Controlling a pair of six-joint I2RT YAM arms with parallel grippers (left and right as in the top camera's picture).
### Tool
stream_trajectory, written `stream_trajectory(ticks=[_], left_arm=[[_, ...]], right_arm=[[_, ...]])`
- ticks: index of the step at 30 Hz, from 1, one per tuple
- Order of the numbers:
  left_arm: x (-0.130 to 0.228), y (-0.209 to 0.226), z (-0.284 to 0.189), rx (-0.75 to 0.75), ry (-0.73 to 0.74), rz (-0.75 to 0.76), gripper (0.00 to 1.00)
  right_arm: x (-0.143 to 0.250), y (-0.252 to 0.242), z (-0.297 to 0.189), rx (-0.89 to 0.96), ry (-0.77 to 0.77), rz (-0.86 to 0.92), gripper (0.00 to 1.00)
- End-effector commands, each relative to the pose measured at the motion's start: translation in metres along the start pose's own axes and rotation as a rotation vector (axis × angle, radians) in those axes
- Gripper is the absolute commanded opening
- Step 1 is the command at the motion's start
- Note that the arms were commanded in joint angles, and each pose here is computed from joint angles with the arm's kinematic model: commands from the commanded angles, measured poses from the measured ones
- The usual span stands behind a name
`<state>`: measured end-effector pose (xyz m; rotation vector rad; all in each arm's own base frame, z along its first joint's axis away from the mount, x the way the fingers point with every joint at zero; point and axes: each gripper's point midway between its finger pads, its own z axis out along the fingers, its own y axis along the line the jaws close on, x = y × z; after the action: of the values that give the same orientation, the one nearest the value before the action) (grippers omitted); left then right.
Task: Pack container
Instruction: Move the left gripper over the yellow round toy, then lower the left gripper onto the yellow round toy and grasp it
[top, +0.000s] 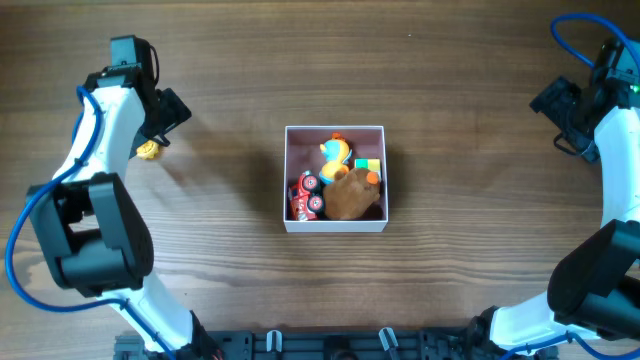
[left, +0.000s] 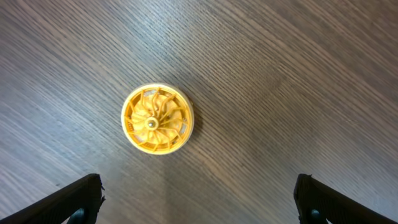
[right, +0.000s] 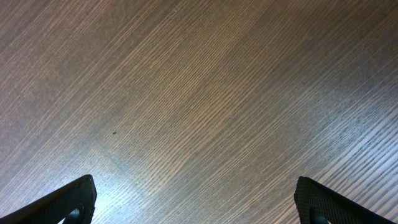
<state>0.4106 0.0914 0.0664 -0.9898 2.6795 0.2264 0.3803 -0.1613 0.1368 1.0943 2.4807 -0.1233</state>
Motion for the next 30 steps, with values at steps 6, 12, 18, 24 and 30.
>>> stream_trajectory(ticks=[6,12,18,24,30], left_arm=[[-0.008,0.016,0.016,-0.013,0.018,-0.195,1.00],[-0.036,0.003,0.018,0.105,-0.066,0.226,1.00],[-0.034,0.006,0.019,0.095,-0.070,0.419,1.00],[-0.024,0.011,0.035,0.086,-0.067,0.467,1.00],[-0.030,0.029,0.043,0.073,-0.069,0.424,1.00]], right_arm=[[0.002,0.001,0.003,0.001,0.007,0.015,1.00],[0.002,0.001,0.003,0.001,0.007,0.014,1.00],[0.002,0.001,0.003,0.001,0.007,0.015,1.00],[0.002,0.001,0.003,0.001,0.007,0.015,1.00],[0.002,0.001,0.003,0.001,0.007,0.014,1.00]])
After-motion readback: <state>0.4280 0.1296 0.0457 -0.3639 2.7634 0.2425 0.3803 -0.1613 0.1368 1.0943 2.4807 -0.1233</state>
